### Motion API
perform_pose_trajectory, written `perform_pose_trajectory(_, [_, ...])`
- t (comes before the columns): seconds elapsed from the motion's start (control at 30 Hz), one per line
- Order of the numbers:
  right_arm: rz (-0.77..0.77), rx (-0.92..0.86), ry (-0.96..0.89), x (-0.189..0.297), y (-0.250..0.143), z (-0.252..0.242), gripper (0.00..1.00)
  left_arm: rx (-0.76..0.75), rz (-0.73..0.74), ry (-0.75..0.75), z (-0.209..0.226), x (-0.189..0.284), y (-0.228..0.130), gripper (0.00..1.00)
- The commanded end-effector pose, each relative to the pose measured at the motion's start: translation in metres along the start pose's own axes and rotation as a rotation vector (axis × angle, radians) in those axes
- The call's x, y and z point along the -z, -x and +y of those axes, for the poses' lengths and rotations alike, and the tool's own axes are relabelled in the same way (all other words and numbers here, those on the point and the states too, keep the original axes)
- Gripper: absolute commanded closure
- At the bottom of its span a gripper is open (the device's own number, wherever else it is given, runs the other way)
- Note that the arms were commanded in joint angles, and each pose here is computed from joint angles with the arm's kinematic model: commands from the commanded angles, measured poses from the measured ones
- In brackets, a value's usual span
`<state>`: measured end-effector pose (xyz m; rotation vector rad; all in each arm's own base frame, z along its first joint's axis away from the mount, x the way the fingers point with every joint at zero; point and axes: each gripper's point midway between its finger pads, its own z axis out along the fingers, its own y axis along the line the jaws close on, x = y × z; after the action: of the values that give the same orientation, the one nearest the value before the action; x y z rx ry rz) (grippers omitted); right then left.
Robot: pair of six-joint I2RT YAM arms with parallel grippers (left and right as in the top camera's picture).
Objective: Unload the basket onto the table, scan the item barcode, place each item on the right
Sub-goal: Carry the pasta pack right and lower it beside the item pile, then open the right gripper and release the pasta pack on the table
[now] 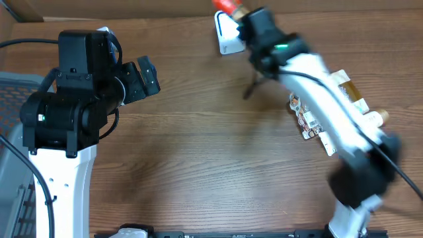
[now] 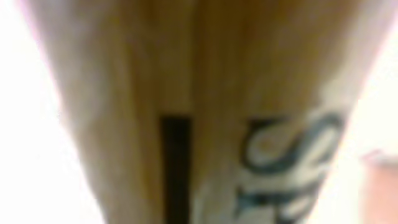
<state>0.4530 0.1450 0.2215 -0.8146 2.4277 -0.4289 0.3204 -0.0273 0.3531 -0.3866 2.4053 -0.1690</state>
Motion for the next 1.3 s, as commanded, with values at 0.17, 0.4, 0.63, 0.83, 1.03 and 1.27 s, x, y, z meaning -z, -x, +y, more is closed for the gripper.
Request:
perform_pose_trajectory(0.17, [0.285,-0.603,0.435,0.045,-0.109,-0.009,0.96,0.010,-0.017,0.001,0.001,0.003,0.005,0.00])
perform_pose_trajectory(0.4, [0.416,-0.728,0.460,-0.010,-0.169,-0.006,0.96,0.010,-0.017,0.001,0.001,0.003,0.005,0.01])
perform_pose_trajectory(0.63, [0.392,-0.754,0.487,-0.032,-0.181,-0.004,0.96,0.010,-0.017,0.001,0.001,0.003,0.005,0.00])
perform_pose_trajectory(0.83, [0.395,-0.749,0.488,-0.031,-0.182,-0.004,0.69,0.010,-0.017,0.001,0.001,0.003,0.005,0.00])
perform_pose_trajectory(1.03, [0.379,-0.863,0.451,-0.025,-0.172,-0.018,0.40,0.010,-0.017,0.001,0.001,0.003,0.005,0.01])
perform_pose_trajectory(1.27, [0.187,-0.859,0.394,0.034,-0.129,-0.064,0.34,0.010,-0.017,0.001,0.001,0.003,0.005,0.01])
